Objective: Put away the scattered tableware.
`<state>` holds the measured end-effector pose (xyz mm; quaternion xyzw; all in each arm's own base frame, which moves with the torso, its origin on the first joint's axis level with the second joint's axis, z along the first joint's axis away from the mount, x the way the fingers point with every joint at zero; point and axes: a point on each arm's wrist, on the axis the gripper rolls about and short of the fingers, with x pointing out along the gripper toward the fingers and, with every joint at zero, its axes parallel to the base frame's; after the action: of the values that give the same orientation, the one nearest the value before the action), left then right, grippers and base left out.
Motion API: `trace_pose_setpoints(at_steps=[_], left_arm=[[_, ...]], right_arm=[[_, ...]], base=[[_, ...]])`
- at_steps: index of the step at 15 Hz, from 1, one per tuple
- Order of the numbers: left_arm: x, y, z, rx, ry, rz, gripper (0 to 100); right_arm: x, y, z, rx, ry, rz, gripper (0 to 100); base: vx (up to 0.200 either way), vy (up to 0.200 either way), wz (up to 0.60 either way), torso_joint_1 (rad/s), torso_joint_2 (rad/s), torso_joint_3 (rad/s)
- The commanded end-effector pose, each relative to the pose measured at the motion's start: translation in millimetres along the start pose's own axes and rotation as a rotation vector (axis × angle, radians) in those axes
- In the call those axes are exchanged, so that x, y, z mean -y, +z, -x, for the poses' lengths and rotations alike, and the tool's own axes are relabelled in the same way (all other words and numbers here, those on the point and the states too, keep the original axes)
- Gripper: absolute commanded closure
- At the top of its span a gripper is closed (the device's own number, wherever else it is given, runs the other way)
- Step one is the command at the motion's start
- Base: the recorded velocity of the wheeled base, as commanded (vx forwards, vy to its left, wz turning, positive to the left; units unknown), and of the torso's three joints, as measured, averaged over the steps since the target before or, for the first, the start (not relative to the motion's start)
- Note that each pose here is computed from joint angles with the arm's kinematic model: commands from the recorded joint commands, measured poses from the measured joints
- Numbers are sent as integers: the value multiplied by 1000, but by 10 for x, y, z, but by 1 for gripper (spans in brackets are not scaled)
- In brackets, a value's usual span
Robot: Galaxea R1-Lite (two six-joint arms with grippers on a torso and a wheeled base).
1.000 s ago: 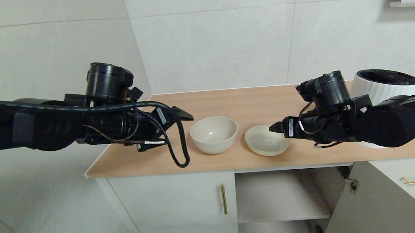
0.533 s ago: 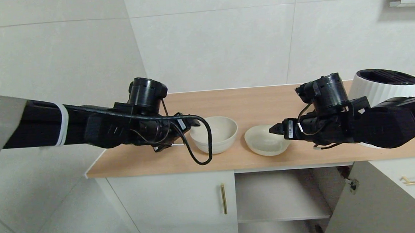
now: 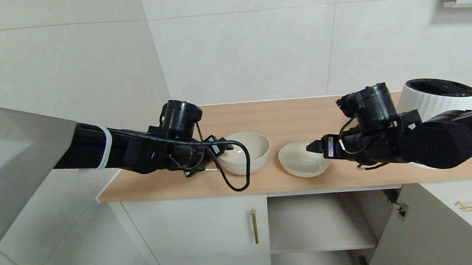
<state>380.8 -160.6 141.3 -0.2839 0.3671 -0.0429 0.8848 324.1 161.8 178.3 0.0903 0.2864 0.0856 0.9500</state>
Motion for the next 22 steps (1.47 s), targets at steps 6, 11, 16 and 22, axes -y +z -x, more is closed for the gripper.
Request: trace_pose_setpoints(at_steps=[6, 11, 16, 22], left_arm=[[41, 17, 100, 9, -14, -3, 100], [38, 14, 246, 6, -32, -11, 100], [48, 21, 369, 2, -59, -23, 100], [49, 23, 369, 3, -60, -23, 100]], right_arm=[[1, 18, 24, 7, 1, -3, 0], [7, -56, -211, 15, -130, 16, 0], [-20, -109, -460, 7, -178, 28, 0], [1, -196, -588, -17, -211, 50, 0]], base=[[0, 0, 0, 0, 0, 0], [0, 0, 0, 0, 0, 0], [0, 0, 0, 0, 0, 0], [0, 0, 0, 0, 0, 0]])
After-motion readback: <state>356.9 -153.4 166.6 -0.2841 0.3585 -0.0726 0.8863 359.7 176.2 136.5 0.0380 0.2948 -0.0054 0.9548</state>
